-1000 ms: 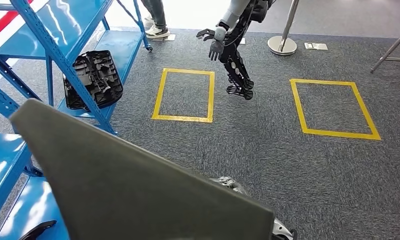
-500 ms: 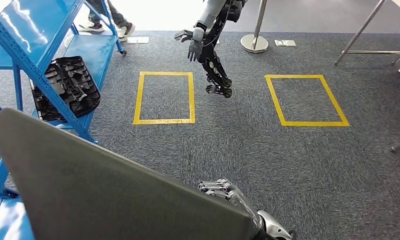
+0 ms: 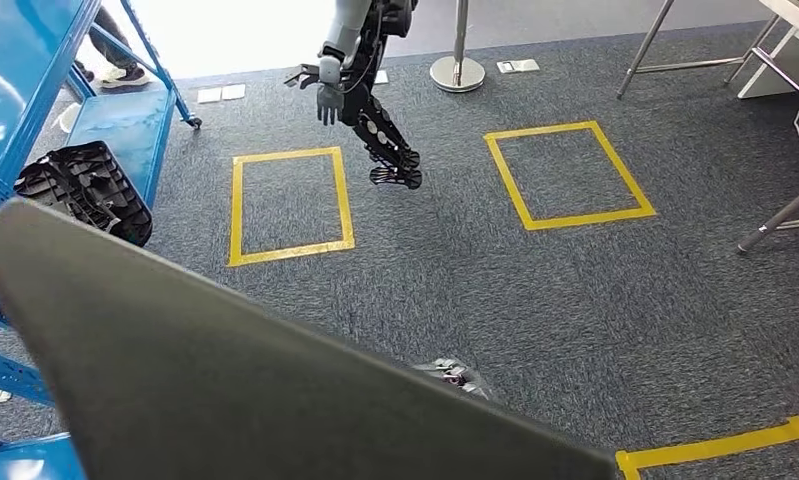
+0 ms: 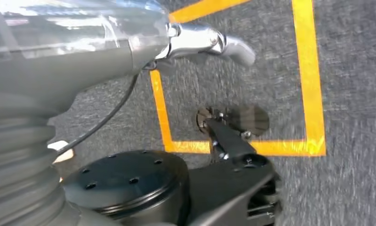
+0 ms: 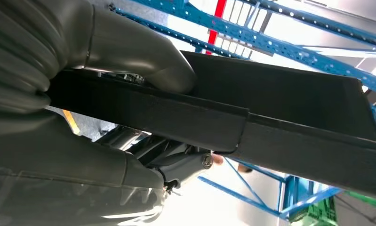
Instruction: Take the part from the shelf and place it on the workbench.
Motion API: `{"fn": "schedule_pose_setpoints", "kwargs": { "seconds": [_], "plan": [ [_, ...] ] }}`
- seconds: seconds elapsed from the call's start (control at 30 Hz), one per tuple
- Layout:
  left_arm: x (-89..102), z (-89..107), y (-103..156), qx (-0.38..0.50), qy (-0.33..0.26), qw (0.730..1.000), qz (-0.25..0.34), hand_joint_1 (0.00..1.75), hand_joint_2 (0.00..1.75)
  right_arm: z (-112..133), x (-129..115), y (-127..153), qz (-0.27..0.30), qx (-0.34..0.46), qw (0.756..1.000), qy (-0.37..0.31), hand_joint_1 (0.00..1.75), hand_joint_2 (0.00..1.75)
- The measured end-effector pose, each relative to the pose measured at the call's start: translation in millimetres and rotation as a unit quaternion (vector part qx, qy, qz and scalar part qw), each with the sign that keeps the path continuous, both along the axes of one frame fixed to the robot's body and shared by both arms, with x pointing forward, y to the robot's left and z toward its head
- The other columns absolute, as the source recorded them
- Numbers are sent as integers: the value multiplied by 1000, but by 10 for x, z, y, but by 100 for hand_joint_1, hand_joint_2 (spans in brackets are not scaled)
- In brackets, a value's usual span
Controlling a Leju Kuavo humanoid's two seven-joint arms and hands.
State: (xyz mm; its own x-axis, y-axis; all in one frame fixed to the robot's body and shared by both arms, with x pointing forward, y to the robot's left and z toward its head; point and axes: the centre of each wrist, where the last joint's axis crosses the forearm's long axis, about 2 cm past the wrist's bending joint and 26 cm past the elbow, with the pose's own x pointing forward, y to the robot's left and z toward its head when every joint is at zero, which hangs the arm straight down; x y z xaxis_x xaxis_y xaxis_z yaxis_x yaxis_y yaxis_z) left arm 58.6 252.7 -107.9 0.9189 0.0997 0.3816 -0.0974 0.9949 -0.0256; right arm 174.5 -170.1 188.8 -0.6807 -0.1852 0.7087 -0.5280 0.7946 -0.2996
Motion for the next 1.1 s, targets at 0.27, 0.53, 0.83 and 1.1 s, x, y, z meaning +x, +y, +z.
{"fn": "schedule_pose_setpoints", "kwargs": {
  "seconds": [0.27,0.53,0.83,1.1],
  "plan": [
    [-31,-4,-8,-1,7,1000,-1,0,175,-28,-33,-17,2,2,1000,7,175,175],
    [-25,-2,-30,-4,6,1000,-1,0,175,-23,-64,-35,4,7,1000,7,175,175],
    [-19,0,-38,-6,4,1000,-1,0,175,-14,-66,-47,6,9,1000,3,175,175],
    [-16,1,-45,-8,3,1000,-1,0,175,-7,-76,-61,10,11,1000,2,175,175]
  ]
}}
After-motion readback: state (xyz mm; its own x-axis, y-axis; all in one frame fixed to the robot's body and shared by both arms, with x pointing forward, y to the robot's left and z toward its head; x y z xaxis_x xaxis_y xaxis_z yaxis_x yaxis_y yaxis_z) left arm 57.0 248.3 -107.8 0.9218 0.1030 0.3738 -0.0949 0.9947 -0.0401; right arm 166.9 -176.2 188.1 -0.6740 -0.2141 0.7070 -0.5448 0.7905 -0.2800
